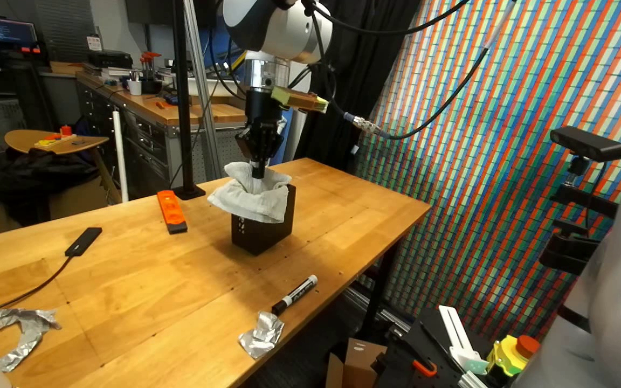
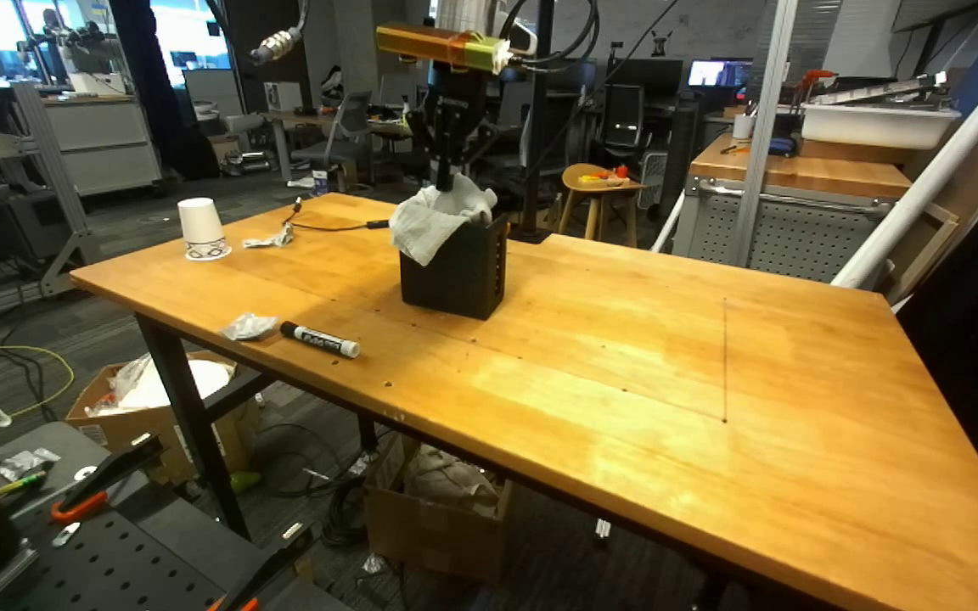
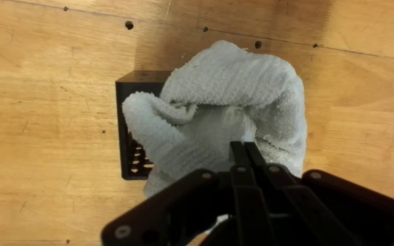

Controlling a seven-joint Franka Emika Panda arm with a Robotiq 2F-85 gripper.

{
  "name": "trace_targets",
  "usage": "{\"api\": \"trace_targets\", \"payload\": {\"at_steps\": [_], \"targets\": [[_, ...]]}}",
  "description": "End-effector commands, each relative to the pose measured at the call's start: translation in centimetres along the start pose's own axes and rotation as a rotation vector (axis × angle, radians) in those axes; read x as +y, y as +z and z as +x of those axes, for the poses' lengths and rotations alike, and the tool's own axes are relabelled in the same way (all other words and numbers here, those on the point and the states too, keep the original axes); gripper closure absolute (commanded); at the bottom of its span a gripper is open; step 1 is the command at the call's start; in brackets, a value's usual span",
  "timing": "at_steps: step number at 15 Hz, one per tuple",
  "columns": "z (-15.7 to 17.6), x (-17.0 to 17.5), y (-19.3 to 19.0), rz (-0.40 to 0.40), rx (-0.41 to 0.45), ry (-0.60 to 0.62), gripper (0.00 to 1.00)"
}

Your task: Put the towel in the black box

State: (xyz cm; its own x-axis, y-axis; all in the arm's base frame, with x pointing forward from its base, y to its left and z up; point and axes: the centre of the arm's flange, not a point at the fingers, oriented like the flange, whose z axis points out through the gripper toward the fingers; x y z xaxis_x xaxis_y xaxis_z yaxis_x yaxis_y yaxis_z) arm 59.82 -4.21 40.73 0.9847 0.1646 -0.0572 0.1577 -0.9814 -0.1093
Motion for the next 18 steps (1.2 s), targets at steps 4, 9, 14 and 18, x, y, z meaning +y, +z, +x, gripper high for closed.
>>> {"api": "trace_targets", "payload": {"at_steps": [4,9,14,18], "targets": [[0.4,-0.6,0.4,-0.012,0.04,-0.024,0.99],[0.7,0.2,3.9,-0.08,0.016,-0.045,0.99],[0.9,1.0,9.3,-0.155,-0.059,-0.079,0.99],[0.6,0.7,13.8,-0.176,-0.169,-0.105,0.99]]}}
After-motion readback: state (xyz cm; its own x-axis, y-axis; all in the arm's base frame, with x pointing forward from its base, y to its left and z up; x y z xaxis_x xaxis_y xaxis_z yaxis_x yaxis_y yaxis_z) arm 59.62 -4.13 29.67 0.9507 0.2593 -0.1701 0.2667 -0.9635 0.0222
